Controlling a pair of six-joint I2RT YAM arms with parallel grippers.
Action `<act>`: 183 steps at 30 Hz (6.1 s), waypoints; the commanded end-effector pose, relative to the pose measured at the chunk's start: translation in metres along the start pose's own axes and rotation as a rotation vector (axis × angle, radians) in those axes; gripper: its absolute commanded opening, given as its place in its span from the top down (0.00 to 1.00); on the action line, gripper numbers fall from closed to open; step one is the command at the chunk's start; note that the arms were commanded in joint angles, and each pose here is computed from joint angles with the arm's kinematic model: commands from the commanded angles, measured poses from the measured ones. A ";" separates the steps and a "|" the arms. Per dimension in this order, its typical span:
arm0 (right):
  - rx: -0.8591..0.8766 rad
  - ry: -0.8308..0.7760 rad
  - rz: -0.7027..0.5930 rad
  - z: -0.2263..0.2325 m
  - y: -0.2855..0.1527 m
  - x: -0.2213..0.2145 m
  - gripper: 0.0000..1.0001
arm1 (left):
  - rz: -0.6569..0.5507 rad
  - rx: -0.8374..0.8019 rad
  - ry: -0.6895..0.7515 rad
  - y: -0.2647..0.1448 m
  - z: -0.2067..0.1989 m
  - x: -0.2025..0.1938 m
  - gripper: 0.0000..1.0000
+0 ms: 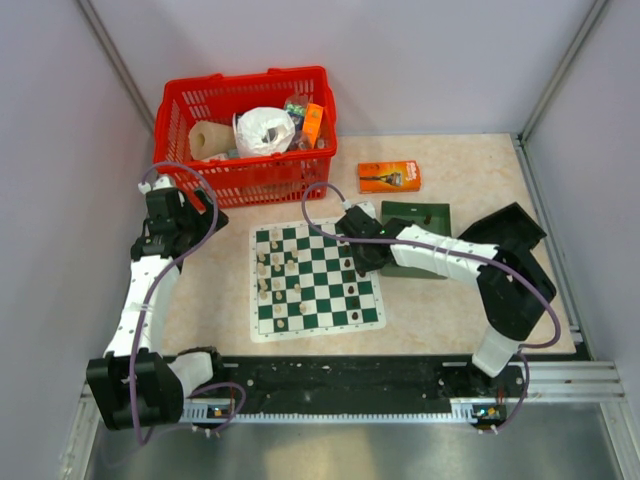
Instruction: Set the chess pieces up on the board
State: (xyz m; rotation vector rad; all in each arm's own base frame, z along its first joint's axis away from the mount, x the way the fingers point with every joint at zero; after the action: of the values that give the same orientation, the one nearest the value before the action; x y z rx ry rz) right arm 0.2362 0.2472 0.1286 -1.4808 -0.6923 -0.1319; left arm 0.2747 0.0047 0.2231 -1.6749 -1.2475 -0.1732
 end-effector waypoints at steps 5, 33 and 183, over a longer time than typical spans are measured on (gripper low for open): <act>-0.017 0.000 -0.018 0.005 0.010 0.000 0.85 | -0.027 -0.023 0.003 0.001 -0.003 0.003 0.01; 0.001 -0.013 -0.025 0.007 0.010 0.002 0.73 | -0.020 -0.015 0.000 0.003 0.000 0.001 0.01; -0.208 0.326 -0.174 -0.210 0.010 0.071 0.88 | -0.027 -0.011 -0.001 0.001 -0.003 0.005 0.02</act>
State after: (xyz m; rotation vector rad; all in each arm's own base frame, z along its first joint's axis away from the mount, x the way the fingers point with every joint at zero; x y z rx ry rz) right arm 0.3815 0.0732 0.1265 -1.5812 -0.4676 -0.5223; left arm 0.2730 0.0058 0.2179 -1.6621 -1.2426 -0.1576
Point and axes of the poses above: each gripper's point midway between its finger pads, its own y axis out along the fingers, its own z axis along the line the jaws close on, x = y × z, the point moved 7 cm from there along -y, back along the fingers, and after that the axes turned 6 degrees about -y, right-handed, at the moved point
